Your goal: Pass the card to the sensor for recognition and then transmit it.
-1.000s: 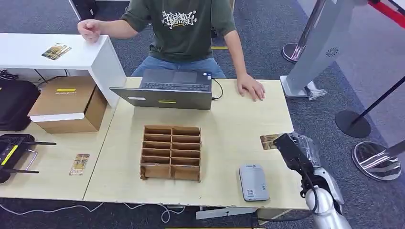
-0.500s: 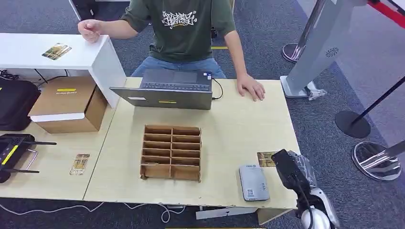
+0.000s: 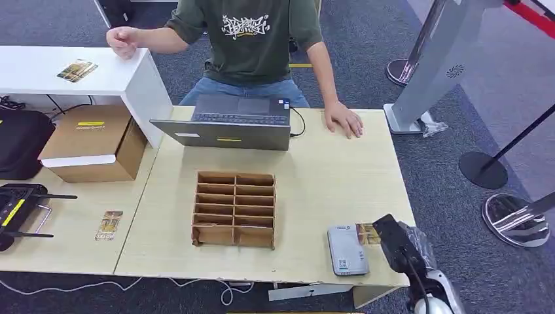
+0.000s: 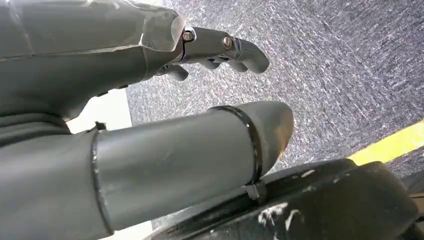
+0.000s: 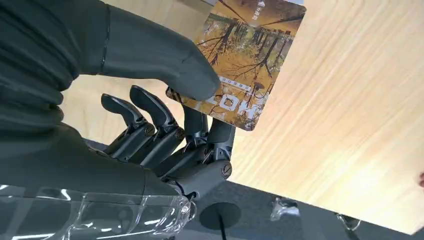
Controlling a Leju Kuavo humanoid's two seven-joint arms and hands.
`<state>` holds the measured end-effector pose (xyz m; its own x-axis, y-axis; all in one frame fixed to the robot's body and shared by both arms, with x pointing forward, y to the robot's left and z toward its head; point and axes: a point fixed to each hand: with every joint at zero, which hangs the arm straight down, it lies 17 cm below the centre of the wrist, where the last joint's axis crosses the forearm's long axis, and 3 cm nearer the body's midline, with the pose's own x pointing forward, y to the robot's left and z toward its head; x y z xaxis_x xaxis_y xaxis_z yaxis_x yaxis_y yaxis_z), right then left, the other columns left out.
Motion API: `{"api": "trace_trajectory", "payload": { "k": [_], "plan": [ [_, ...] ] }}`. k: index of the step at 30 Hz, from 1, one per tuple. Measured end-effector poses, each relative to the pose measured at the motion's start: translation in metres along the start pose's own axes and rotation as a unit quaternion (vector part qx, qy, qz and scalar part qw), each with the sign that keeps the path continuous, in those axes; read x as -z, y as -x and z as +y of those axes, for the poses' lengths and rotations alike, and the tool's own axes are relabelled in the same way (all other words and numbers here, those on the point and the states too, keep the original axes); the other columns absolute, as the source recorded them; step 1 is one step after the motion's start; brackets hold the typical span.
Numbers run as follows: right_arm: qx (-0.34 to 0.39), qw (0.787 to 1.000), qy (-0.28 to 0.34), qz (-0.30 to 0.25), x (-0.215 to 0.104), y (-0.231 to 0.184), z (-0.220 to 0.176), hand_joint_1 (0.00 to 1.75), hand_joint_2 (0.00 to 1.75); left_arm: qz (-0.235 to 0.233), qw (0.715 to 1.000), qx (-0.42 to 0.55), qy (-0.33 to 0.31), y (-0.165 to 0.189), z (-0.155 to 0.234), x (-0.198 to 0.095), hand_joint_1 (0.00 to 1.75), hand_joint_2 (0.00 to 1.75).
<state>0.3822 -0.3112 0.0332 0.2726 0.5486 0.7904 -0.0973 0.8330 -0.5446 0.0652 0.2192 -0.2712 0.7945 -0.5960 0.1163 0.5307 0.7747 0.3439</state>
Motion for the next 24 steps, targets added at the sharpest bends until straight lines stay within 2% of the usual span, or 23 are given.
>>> {"api": "trace_trajectory", "payload": {
  "k": [8,24],
  "plan": [
    [-0.003,0.999,-0.014,0.033,-0.007,0.017,0.011,1.75,1.75,0.004,1.000,-0.011,0.001,0.001,-0.002,-0.001,0.00,0.00],
    [0.002,0.998,-0.028,0.061,-0.015,0.033,0.025,1.75,1.75,0.005,1.000,-0.013,-0.001,0.002,0.001,0.000,0.00,0.00]
  ]
}}
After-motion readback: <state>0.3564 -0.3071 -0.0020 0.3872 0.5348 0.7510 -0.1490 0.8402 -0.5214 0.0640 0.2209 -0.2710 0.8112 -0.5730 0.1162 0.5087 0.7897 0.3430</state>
